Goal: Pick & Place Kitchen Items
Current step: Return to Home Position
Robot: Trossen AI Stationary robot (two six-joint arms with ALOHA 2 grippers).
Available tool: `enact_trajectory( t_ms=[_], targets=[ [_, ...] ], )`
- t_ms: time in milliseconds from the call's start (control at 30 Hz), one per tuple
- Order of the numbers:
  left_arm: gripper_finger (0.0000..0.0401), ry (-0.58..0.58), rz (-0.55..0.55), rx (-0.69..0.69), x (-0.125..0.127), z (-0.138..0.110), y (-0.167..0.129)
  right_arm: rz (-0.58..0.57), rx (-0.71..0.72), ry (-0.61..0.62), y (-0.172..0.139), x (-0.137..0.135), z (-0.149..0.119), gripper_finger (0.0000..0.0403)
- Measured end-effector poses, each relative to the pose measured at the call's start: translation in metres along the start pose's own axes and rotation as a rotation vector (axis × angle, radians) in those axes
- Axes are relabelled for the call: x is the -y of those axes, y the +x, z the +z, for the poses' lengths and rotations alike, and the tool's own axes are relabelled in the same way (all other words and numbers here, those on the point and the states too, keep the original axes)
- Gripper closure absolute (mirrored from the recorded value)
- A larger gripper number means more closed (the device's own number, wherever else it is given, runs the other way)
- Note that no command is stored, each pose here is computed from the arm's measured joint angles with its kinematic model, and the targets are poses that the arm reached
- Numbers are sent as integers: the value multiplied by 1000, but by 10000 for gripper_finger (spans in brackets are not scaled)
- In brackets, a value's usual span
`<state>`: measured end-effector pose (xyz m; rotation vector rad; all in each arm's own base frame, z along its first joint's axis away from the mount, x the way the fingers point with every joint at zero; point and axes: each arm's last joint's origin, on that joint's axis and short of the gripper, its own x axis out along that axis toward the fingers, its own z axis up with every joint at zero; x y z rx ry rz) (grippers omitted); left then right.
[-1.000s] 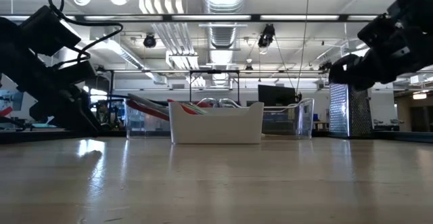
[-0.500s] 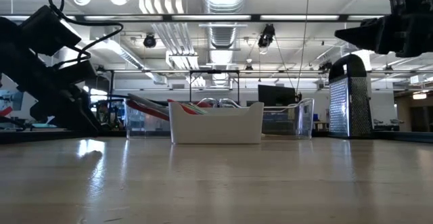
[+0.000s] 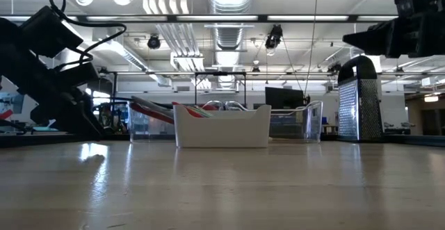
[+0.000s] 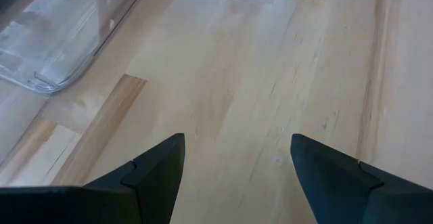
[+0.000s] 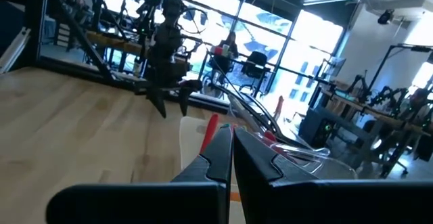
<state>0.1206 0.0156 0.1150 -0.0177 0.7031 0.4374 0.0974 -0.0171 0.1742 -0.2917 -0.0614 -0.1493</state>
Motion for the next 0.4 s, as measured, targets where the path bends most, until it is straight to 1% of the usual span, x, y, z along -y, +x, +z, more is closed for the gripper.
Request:
enact_trajectory(
  t_ms=[400],
  targets=[
    [128,0,0,0,0,0,0,3,-9,-4,0,0,-1,394]
  ],
)
